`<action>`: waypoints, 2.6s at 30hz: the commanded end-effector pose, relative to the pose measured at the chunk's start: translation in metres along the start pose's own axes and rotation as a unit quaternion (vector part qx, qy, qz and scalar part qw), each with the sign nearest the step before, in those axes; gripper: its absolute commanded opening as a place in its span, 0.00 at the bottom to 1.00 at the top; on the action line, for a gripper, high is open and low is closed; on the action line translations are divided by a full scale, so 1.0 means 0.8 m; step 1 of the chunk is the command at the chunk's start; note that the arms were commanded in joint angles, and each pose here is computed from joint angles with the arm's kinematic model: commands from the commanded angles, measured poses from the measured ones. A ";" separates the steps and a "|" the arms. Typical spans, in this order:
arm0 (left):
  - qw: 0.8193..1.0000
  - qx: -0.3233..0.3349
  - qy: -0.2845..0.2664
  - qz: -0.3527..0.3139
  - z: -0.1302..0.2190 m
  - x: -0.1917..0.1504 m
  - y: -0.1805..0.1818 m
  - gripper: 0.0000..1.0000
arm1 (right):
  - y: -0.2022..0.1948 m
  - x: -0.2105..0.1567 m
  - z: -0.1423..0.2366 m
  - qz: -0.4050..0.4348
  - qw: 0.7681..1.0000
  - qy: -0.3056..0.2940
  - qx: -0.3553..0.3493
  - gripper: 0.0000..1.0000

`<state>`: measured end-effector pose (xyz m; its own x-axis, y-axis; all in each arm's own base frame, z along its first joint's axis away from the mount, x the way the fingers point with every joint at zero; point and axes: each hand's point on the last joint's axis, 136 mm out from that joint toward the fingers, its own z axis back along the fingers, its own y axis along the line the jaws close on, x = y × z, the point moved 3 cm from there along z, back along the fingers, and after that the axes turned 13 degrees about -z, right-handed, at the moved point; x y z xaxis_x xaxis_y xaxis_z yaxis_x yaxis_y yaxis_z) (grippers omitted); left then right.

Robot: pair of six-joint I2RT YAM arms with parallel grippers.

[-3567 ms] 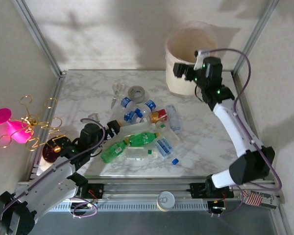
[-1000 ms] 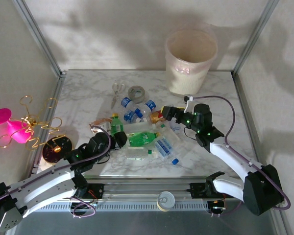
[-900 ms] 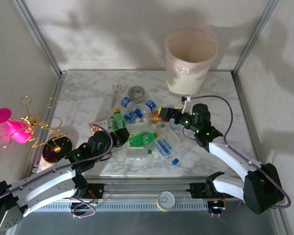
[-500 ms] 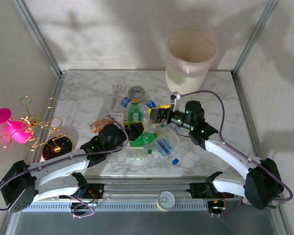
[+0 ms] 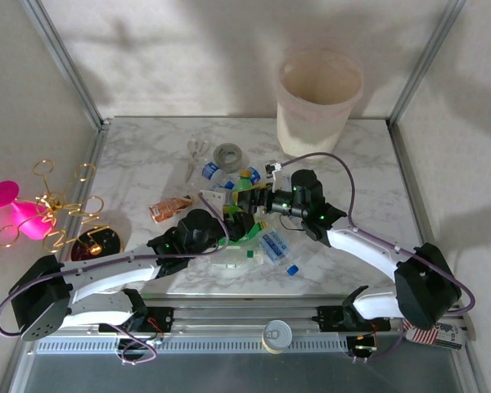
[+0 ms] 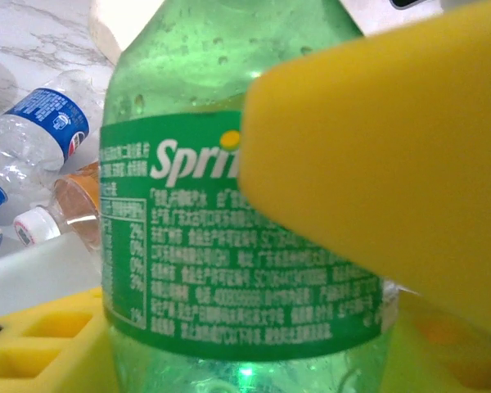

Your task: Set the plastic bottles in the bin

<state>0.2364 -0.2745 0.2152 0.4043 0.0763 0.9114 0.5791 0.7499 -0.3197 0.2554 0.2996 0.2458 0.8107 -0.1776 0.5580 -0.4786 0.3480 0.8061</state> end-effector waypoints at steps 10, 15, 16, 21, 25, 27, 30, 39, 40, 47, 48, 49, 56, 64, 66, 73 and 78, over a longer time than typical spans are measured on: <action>0.999 0.012 -0.044 0.006 0.007 0.024 -0.004 0.81 | -0.003 0.013 -0.004 -0.002 0.999 -0.028 -0.015 0.57; 0.995 0.050 -0.080 0.031 0.024 0.032 0.015 0.99 | -0.031 0.034 0.008 -0.009 0.994 -0.071 -0.087 0.53; 0.994 0.060 -0.089 0.036 0.029 0.033 0.021 1.00 | -0.039 0.042 0.012 -0.011 0.991 -0.081 -0.103 0.54; 0.982 0.110 -0.123 0.087 0.043 0.031 0.054 1.00 | -0.071 0.101 0.048 -0.020 0.978 -0.142 -0.152 0.54; 0.972 0.140 -0.132 0.138 0.047 0.024 0.085 1.00 | -0.074 0.165 0.086 -0.007 0.965 -0.200 -0.168 0.54; 0.964 0.161 -0.135 0.166 0.051 0.019 0.102 1.00 | -0.066 0.199 0.104 0.006 0.960 -0.226 -0.168 0.55; 0.949 0.201 -0.143 0.195 0.062 0.012 0.127 1.00 | -0.049 0.250 0.127 0.030 0.953 -0.257 -0.160 0.55; 0.915 0.250 -0.174 0.264 0.106 -0.026 0.171 0.99 | -0.031 0.410 0.177 0.088 0.917 -0.340 -0.189 0.54; 0.913 0.251 -0.176 0.270 0.111 -0.031 0.174 1.00 | -0.034 0.426 0.179 0.089 0.913 -0.349 -0.192 0.54; 0.920 0.249 -0.152 0.260 0.123 -0.048 0.180 1.00 | -0.099 0.488 0.162 0.090 0.896 -0.369 -0.229 0.55; 0.921 0.251 -0.145 0.259 0.123 -0.050 0.181 1.00 | -0.109 0.491 0.155 0.091 0.898 -0.364 -0.232 0.55; 0.923 0.250 -0.137 0.258 0.122 -0.054 0.181 1.00 | -0.123 0.493 0.149 0.089 0.899 -0.358 -0.238 0.56; 0.950 0.199 -0.082 0.226 0.097 -0.053 0.160 1.00 | -0.173 0.501 0.122 0.072 0.906 -0.326 -0.258 0.85; 0.968 0.162 -0.029 0.189 0.063 -0.049 0.140 1.00 | -0.133 0.511 0.133 0.101 0.906 -0.332 -0.243 0.99; 0.968 0.167 -0.021 0.187 0.058 -0.052 0.141 0.99 | -0.116 0.508 0.136 0.117 0.909 -0.322 -0.238 0.99; 0.968 0.178 -0.013 0.179 0.048 -0.050 0.143 1.00 | -0.070 0.446 0.144 0.133 0.919 -0.275 -0.248 0.99; 0.968 0.176 -0.016 0.179 0.032 -0.038 0.140 1.00 | -0.045 0.355 0.139 0.147 0.924 -0.238 -0.262 0.99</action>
<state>0.2598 -0.1682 0.1412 0.5366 0.3779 0.7544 0.0992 0.8596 -0.5012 0.4970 0.1205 0.4010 0.3812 -0.4042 0.8315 -0.2856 0.8039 0.5217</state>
